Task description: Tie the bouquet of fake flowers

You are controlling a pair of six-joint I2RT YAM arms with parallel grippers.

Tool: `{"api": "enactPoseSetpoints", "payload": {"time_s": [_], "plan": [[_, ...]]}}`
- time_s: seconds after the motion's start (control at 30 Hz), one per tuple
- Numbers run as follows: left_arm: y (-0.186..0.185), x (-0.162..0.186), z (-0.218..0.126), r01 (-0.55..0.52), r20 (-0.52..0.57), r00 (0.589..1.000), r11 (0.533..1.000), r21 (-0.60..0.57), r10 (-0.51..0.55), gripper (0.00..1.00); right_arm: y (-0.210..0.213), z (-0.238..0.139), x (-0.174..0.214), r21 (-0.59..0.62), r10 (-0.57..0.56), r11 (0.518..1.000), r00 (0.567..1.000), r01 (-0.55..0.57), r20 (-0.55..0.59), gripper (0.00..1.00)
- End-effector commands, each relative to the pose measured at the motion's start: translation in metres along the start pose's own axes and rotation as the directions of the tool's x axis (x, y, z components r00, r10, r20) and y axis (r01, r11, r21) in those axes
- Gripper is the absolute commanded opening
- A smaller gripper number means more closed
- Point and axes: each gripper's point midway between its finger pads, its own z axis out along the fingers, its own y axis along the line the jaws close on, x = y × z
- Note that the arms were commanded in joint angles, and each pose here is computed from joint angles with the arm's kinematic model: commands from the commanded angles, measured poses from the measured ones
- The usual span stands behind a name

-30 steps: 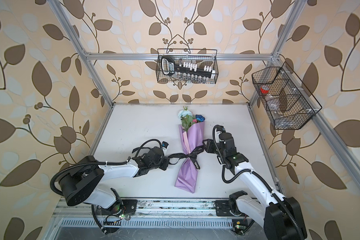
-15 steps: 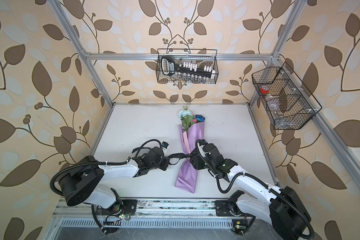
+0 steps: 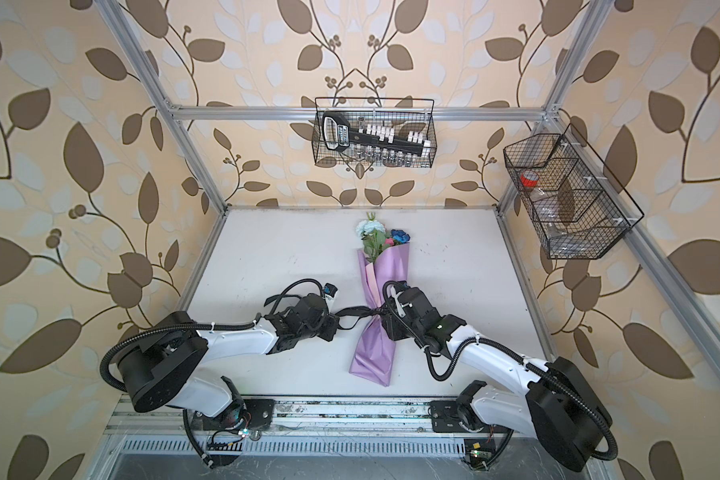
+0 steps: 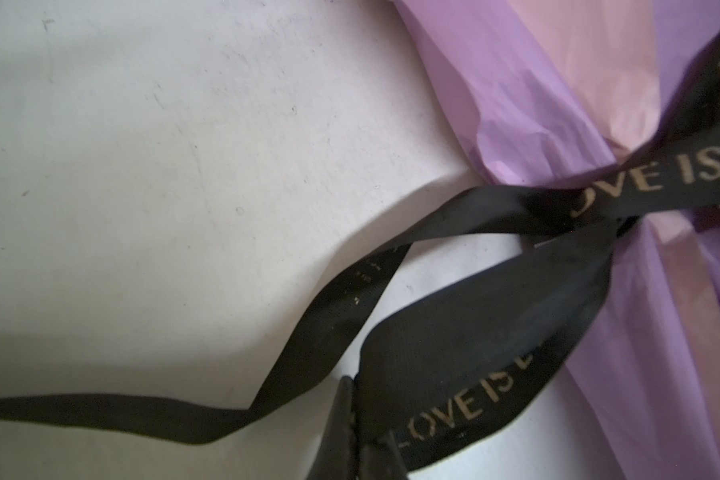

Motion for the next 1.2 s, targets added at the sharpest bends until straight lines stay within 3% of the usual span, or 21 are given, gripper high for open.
{"api": "enactPoseSetpoints", "payload": {"time_s": [0.0,0.17,0.47,0.73,1.17], "plan": [[-0.011,-0.02,-0.006,0.014,0.055,0.998,0.999,0.042,-0.016,0.0,0.007,0.002,-0.012,-0.009,-0.032,0.999,0.999,0.032,0.016,0.5],[-0.011,-0.021,-0.006,0.016,0.057,0.998,0.999,0.042,-0.019,0.0,0.008,0.007,-0.008,-0.014,-0.018,1.0,1.0,0.018,-0.005,0.42],[-0.011,-0.021,-0.005,0.022,0.058,0.998,0.999,0.044,-0.024,0.0,0.01,-0.004,-0.011,-0.019,-0.013,1.0,1.0,0.013,0.002,0.1],[-0.012,-0.023,-0.006,0.024,0.065,0.998,0.999,0.044,-0.027,0.0,0.018,-0.014,0.006,-0.079,0.02,0.997,0.998,-0.025,-0.058,0.02],[-0.01,-0.022,-0.004,0.024,0.061,0.998,0.999,0.034,-0.026,0.0,0.016,-0.027,0.057,-0.128,0.068,0.987,0.976,-0.096,-0.207,0.01]]}}
